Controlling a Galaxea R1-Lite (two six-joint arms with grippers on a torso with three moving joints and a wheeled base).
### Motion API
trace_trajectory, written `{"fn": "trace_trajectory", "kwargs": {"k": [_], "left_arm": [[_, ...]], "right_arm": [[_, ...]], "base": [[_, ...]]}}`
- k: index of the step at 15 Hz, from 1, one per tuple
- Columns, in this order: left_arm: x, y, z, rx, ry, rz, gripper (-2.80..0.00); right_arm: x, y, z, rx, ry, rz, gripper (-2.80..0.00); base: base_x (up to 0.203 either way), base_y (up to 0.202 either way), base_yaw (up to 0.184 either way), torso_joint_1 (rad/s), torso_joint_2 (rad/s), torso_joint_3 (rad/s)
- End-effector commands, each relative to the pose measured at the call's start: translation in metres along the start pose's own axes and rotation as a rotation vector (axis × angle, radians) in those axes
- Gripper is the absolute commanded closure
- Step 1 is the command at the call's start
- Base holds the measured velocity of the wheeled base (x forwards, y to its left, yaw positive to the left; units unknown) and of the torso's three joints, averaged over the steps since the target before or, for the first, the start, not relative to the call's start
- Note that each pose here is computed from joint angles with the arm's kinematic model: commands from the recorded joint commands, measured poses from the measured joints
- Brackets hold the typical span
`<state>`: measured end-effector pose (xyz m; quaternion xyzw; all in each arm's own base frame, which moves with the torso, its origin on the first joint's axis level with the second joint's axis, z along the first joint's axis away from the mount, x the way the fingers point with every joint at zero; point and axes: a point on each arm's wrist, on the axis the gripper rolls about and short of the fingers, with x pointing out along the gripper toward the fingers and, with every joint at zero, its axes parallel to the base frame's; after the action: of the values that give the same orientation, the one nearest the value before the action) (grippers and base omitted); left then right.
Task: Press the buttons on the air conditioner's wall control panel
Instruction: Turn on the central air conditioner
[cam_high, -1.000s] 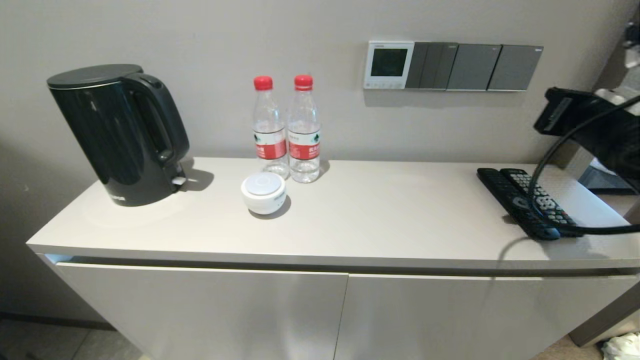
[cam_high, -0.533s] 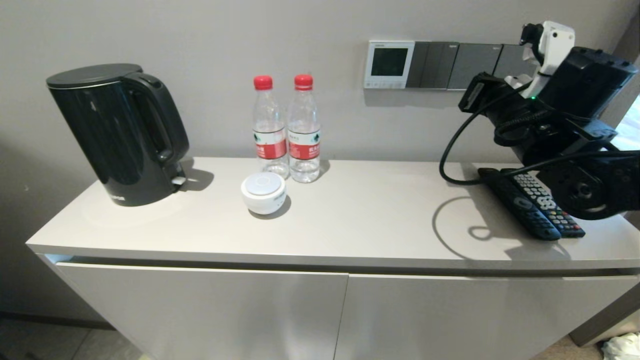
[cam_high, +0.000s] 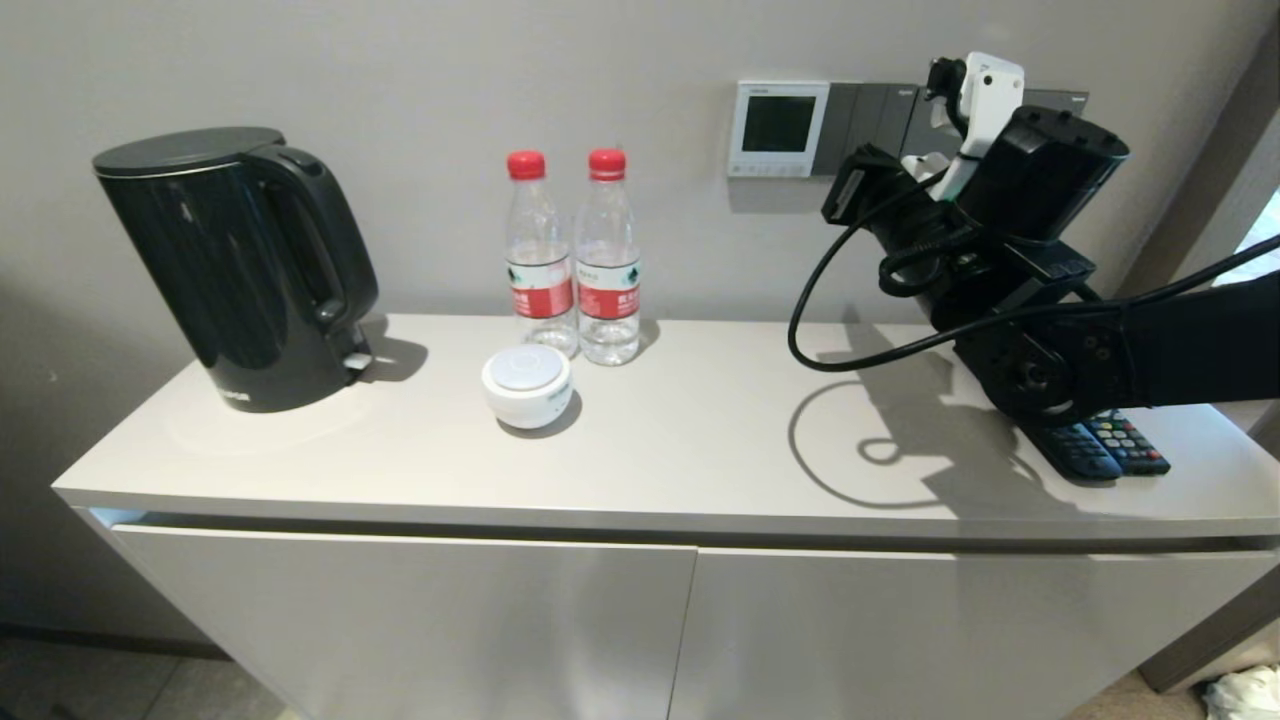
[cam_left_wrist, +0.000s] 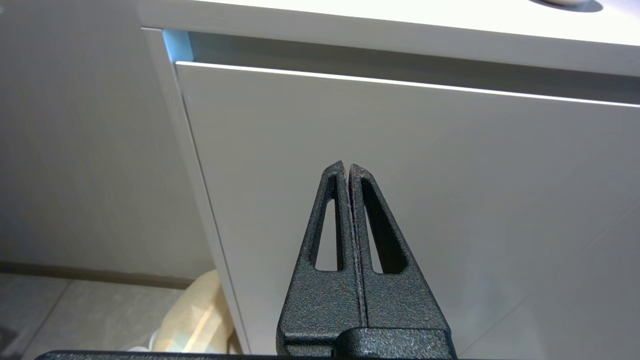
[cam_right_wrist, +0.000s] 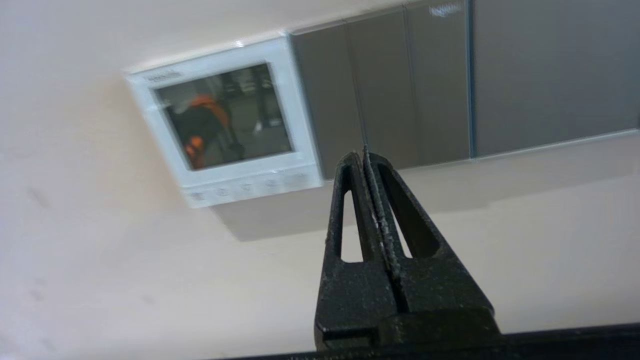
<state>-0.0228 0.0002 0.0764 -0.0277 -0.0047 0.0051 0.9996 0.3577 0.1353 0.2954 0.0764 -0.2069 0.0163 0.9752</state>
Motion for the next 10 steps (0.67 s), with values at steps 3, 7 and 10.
{"fn": "trace_trajectory", "kwargs": {"k": [3,7,10], "left_arm": [[0.000,0.000,0.000,-0.001,0.000,0.000,0.00],[0.000,0.000,0.000,-0.001,-0.002,0.000,0.00],[0.000,0.000,0.000,-0.001,0.000,0.000,0.00]], "right_arm": [[0.006,0.011,0.000,0.017,-0.023,0.020,0.00],[0.017,0.014,-0.010,0.019,-0.035,0.018,0.00],[0.024,0.015,-0.022,0.014,-0.027,0.014,0.00]], "base": [[0.000,0.000,0.000,0.000,0.00,0.000],[0.000,0.000,0.000,0.000,0.00,0.000],[0.000,0.000,0.000,0.000,0.00,0.000]]}}
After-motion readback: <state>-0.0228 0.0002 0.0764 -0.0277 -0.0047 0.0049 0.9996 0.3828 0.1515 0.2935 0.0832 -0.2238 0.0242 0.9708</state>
